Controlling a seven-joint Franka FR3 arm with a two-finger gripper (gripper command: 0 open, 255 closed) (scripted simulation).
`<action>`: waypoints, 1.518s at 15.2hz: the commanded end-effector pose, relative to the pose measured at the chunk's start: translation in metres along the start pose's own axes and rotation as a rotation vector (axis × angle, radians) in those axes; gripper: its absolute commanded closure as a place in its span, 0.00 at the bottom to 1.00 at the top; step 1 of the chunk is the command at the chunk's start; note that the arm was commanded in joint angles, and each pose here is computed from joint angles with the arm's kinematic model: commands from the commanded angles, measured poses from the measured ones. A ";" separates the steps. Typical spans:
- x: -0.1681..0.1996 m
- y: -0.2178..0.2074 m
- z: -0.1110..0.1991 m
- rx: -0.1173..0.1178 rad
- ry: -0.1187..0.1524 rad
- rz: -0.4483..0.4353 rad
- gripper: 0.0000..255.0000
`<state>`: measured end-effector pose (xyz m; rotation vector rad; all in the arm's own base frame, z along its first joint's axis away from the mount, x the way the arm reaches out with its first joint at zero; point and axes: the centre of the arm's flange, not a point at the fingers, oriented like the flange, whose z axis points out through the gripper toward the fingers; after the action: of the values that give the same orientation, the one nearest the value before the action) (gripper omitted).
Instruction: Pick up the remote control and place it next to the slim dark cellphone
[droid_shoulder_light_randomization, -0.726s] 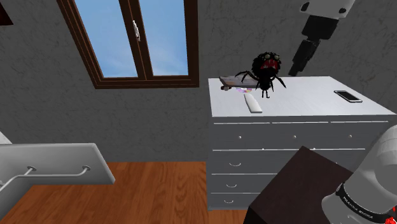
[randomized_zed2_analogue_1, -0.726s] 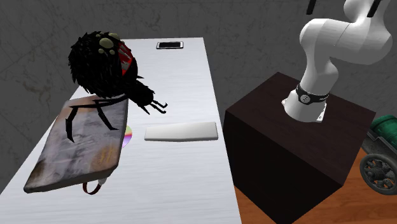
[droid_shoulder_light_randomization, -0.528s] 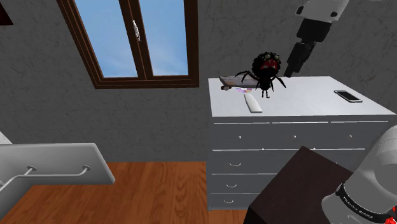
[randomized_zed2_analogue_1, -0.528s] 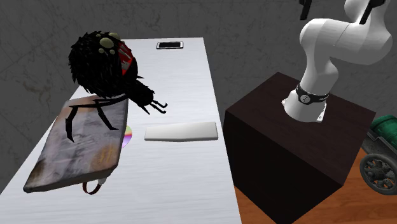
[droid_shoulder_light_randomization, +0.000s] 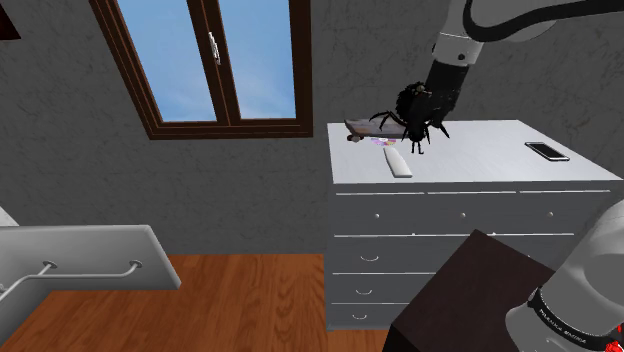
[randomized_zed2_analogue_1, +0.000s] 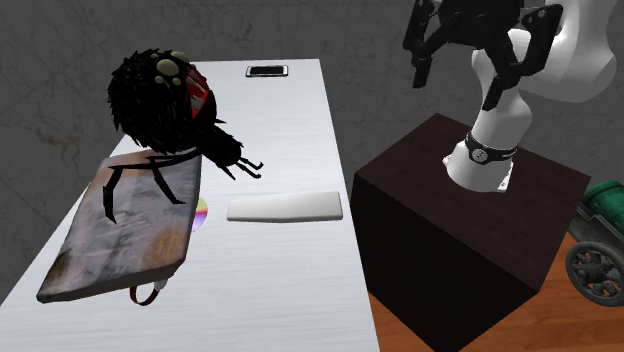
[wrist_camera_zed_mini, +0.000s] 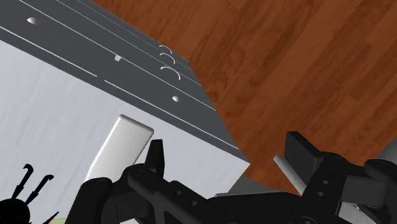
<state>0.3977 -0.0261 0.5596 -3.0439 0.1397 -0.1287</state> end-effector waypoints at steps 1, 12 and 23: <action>0.020 0.009 0.016 -0.011 -0.003 0.054 0.00; 0.112 0.071 0.109 -0.069 -0.032 0.342 0.00; 0.174 0.153 0.193 -0.122 -0.059 0.605 0.00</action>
<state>0.5717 -0.1703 0.3711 -2.9625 1.0518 0.0132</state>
